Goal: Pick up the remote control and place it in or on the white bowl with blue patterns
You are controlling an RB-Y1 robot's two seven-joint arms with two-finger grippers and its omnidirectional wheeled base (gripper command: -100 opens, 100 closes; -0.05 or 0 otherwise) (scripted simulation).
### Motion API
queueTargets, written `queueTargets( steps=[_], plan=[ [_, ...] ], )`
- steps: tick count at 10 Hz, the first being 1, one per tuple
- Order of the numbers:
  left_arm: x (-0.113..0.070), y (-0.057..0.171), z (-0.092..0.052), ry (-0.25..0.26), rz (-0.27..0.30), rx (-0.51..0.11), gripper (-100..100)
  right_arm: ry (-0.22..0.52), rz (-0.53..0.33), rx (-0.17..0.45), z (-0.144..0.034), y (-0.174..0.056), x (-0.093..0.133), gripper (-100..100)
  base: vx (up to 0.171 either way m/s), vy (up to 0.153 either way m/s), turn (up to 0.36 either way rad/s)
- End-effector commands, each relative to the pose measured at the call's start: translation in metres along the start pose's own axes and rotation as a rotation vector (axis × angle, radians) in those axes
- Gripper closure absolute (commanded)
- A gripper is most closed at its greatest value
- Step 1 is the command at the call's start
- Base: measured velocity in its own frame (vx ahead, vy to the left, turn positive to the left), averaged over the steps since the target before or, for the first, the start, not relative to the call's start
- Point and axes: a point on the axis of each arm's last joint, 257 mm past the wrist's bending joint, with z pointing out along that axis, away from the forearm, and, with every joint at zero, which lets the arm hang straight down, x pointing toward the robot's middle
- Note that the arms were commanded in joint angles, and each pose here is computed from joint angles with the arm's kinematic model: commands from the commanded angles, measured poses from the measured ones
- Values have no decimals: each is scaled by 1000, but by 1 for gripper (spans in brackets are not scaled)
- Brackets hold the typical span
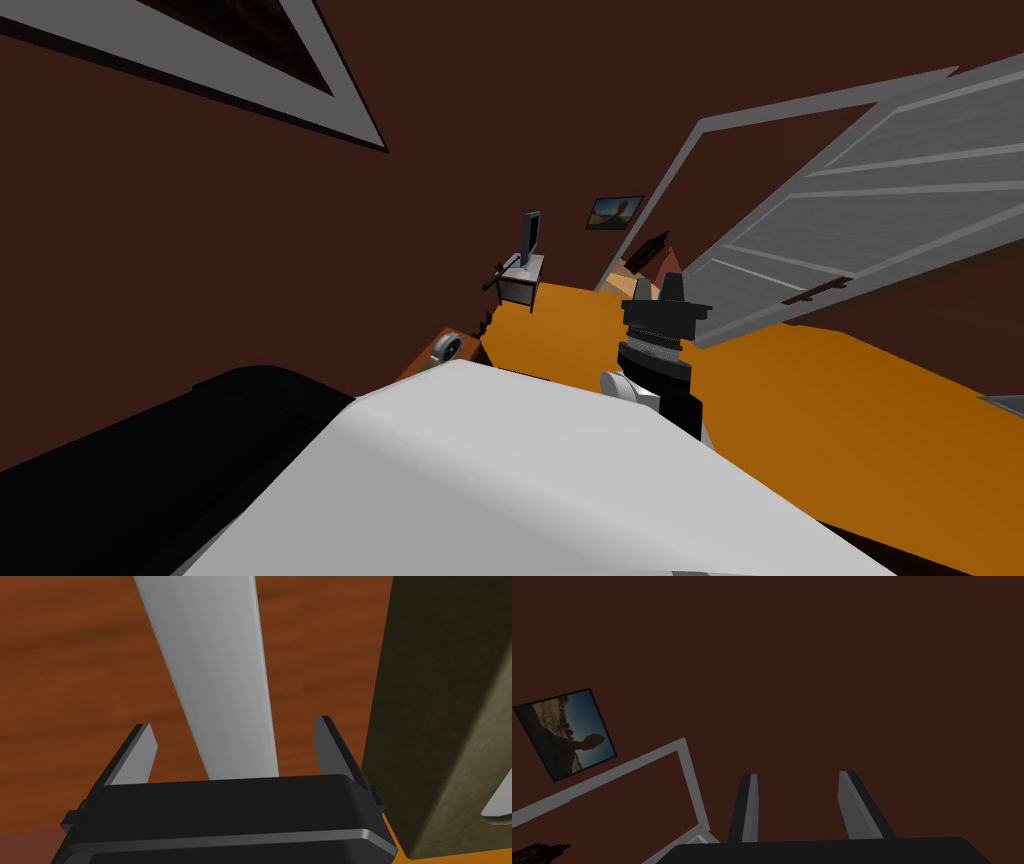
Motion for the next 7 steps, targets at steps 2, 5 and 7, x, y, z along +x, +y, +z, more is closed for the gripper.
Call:
queueTargets(
  steps=[2,5,7],
  plan=[
    [-1,-6,1,-2,28,17,-100,0,0,0,0,0,0,0,-1,36,-82],
    [-13,-7,11,-1,21,17,-100,0,0,0,0,0,0,0,-4,27,-32],
    [-22,-7,19,-1,15,16,-100,0,0,0,0,0,0,0,-13,54,-39]
  ],
)
